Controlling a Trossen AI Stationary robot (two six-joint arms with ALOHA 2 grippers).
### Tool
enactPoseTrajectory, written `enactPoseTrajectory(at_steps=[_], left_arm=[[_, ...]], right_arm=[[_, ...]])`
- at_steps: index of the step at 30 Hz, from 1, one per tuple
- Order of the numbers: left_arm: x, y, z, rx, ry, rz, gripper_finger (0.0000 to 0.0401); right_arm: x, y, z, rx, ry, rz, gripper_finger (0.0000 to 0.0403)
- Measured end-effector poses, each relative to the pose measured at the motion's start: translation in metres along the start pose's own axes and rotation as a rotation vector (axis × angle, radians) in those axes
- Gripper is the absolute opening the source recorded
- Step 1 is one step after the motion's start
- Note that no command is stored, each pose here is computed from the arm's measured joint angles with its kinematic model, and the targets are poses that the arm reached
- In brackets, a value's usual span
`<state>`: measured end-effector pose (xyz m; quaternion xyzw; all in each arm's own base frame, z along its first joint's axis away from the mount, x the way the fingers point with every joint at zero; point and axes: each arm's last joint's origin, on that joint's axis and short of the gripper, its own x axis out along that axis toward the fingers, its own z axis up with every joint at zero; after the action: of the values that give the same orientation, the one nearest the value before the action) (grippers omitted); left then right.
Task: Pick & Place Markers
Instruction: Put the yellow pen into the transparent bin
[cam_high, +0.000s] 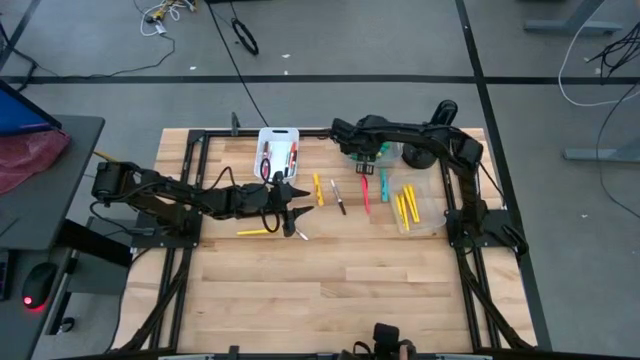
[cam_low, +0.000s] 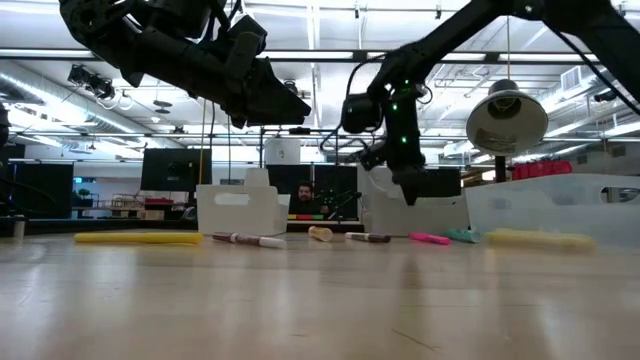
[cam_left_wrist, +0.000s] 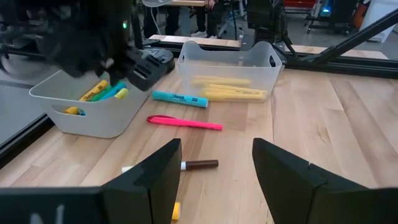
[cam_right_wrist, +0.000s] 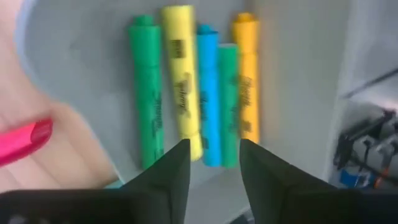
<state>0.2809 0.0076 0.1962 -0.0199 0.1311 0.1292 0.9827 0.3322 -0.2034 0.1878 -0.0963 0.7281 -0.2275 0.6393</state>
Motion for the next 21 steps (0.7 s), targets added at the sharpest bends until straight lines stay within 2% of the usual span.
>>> enactPoseTrajectory(at_steps=[3,6,9,16,19,21], left_arm=[[0.000,0.000,0.000,0.000,0.000,0.000,0.0206],[0.000,0.000,0.000,0.000,0.000,0.000,0.0206],[0.000,-0.001,0.000,0.007,0.001,-0.004,0.0206],[-0.005,-0.019,-0.002,0.140,0.000,-0.067,0.0206],[-0.008,-0.028,-0.005,0.206,0.015,-0.102,0.0206],[-0.010,-0.033,-0.008,0.246,0.041,-0.122,0.0206]], right_arm=[[-0.022,-0.003,-0.007,0.107,-0.044,-0.023,0.0144],[-0.058,0.000,-0.016,0.209,-0.127,-0.037,0.0136],[-0.098,0.015,-0.029,0.235,-0.243,-0.032,0.0120],[-0.196,0.094,-0.073,0.160,-0.594,0.161,0.0074],[-0.218,0.133,-0.094,0.122,-0.744,0.238,0.0057],[-0.222,0.160,-0.105,0.094,-0.833,0.300,0.0047]])
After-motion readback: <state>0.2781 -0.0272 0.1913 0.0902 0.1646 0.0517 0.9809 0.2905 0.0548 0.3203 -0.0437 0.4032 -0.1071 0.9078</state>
